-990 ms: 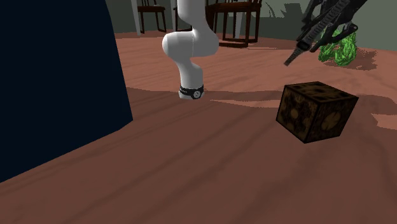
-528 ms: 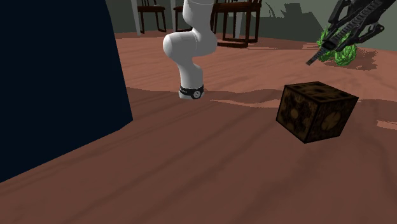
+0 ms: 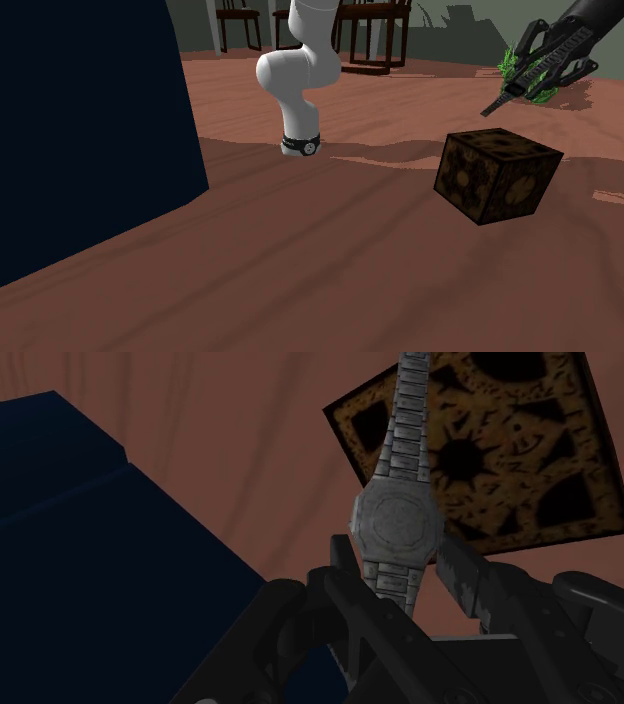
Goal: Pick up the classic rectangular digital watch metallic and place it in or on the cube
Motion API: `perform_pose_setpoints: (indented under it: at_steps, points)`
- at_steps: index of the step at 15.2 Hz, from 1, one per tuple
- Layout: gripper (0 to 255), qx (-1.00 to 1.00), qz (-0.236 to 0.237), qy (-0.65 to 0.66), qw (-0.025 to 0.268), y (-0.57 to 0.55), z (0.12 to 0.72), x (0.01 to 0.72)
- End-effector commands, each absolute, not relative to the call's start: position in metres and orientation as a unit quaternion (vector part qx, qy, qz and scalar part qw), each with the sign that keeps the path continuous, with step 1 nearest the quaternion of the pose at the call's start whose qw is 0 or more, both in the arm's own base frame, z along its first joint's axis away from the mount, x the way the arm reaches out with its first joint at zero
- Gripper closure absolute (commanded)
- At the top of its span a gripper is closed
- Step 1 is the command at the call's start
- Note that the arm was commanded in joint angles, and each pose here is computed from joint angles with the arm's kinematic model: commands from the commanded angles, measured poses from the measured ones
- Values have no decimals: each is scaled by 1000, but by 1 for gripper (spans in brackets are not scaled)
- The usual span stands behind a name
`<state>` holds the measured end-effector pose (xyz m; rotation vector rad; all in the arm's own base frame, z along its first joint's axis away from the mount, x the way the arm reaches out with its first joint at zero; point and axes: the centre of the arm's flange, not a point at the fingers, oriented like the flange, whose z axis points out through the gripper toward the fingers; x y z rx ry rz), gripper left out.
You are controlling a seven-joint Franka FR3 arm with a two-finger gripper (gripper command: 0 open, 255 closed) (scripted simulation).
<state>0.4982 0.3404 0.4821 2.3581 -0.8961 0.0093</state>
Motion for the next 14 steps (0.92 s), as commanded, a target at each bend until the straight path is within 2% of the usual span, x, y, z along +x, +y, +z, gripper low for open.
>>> perform_pose_setpoints:
  at_steps: [1, 5, 13, 14]
  points:
    - [255, 890, 4, -338, 304, 340, 471, 499]
    - [255, 890, 4, -338, 304, 340, 450, 499]
    - [255, 890, 4, -338, 304, 340, 448, 499]
    - [0, 890, 4, -338, 304, 340, 448, 499]
